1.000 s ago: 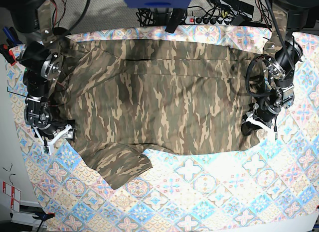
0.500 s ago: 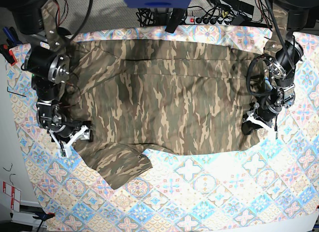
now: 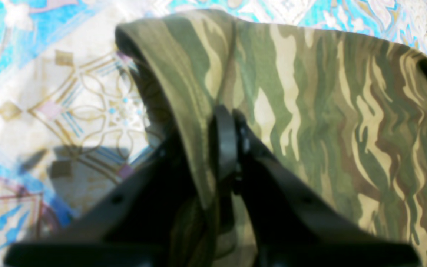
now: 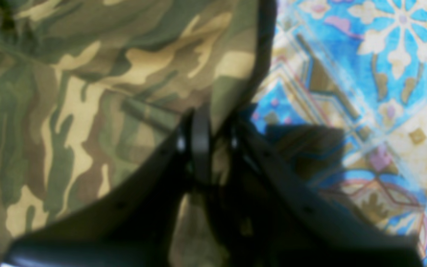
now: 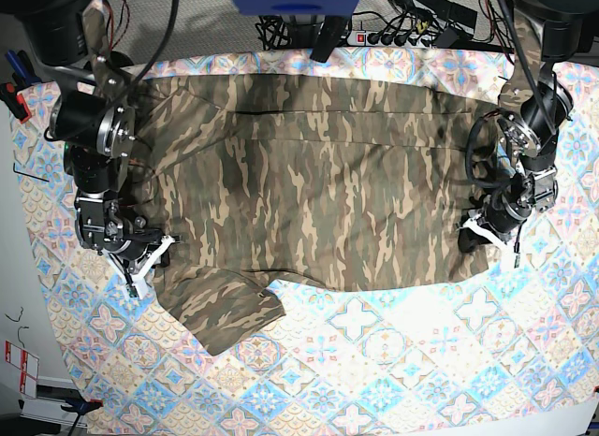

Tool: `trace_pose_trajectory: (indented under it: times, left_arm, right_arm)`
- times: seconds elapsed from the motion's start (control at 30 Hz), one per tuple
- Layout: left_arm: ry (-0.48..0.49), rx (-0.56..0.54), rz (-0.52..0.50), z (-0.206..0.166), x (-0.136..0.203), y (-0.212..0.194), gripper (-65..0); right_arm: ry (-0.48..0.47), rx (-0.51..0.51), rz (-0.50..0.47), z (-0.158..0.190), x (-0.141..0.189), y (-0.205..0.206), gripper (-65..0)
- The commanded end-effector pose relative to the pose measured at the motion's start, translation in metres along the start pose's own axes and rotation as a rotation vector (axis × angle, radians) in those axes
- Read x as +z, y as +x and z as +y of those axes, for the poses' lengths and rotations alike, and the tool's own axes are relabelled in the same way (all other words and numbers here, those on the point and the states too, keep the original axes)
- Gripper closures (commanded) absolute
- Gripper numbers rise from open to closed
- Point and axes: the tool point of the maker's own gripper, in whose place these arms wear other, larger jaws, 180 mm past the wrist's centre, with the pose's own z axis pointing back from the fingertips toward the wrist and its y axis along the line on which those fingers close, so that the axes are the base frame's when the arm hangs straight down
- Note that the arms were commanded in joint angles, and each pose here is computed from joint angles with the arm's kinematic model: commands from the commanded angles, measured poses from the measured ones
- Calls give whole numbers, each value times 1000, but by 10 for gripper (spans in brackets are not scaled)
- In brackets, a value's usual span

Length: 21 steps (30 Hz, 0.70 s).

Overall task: Fold the T-shirt properly
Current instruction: 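Pull the held side edges to smooth the shirt flat, then fold the held side edges inward toward the shirt's center with both grippers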

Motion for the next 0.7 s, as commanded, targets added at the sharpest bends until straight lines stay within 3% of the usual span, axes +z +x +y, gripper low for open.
trace_pose_trajectory:
  times: [0.0,0.13,0.43,0.67]
  left_arm:
    - [10,-53,144,-1,-2,-24,-53]
    - [11,-53,133,-1,-2,-18,-39]
    - [15,-49,129,1,-1,-16,-38]
    - [16,-49,128,2,0,-16,-37]
  right_arm:
    - [5,35,45,0,2,-1,-42]
    - [-66,86,61,-26,18,10,-41]
    - [-277,156,1,-72,82,30,-41]
    - [-302,175,21,-74,90,15,-41]
